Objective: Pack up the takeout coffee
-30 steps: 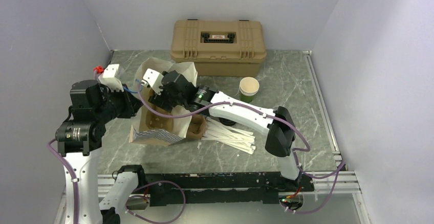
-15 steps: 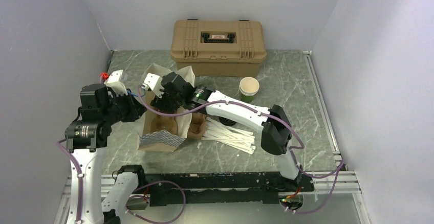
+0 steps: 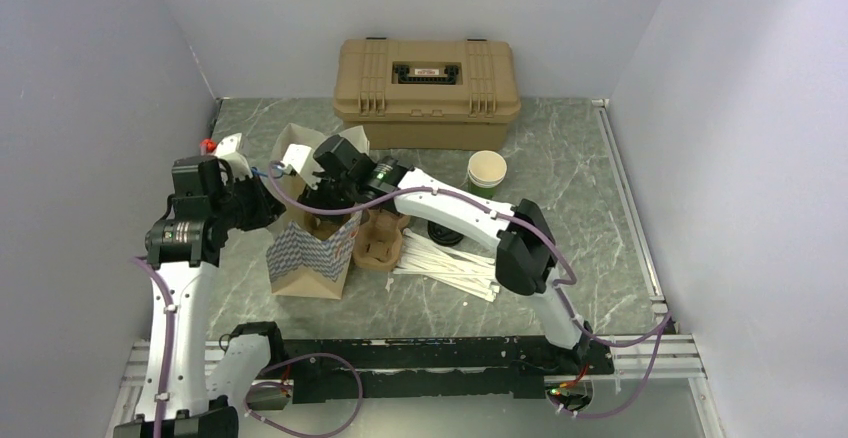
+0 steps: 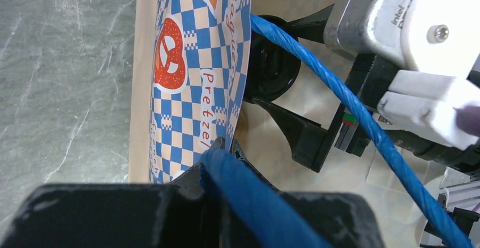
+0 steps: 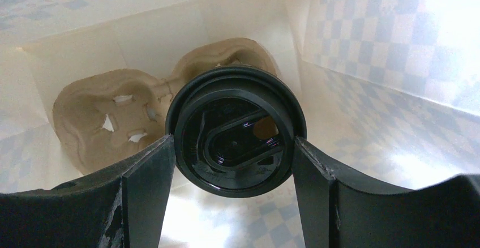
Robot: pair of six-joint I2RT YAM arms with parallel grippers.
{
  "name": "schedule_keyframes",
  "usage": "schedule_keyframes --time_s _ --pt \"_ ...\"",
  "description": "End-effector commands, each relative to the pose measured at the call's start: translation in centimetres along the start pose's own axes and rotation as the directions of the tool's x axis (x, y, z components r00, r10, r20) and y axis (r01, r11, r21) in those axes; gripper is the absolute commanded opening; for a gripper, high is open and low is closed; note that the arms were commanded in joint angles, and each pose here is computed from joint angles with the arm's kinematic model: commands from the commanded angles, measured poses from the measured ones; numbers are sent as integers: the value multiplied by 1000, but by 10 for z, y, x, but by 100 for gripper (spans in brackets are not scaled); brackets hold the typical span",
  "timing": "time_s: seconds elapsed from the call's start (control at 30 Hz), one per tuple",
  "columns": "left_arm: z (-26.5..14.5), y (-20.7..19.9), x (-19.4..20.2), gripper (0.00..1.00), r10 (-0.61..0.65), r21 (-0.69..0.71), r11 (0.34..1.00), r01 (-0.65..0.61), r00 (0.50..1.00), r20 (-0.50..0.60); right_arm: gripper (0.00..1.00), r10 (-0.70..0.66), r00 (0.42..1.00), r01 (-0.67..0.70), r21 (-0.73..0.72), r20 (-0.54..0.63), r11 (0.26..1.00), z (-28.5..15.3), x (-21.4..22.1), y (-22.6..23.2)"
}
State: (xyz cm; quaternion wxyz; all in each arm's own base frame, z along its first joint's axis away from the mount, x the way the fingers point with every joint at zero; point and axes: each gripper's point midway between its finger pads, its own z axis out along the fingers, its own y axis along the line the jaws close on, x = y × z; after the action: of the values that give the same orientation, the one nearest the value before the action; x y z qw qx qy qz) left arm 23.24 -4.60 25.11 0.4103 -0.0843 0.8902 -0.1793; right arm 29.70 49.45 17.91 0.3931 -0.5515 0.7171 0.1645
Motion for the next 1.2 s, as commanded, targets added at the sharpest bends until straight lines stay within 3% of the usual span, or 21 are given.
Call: schedule_keyframes --time_s 0.0,0.97,1.17 --pt "9 1 -15 0 7 7 1000 -8 999 50 40 4 1000 -3 -60 12 998 4 -9 3" --pt "10 7 -6 0 157 -73 985 -153 987 46 43 96 958 -137 -135 -270 981 70 88 30" --pt "10 5 -6 0 167 -74 984 -164 985 46 46 112 965 -140 -105 -239 985 64 79 23"
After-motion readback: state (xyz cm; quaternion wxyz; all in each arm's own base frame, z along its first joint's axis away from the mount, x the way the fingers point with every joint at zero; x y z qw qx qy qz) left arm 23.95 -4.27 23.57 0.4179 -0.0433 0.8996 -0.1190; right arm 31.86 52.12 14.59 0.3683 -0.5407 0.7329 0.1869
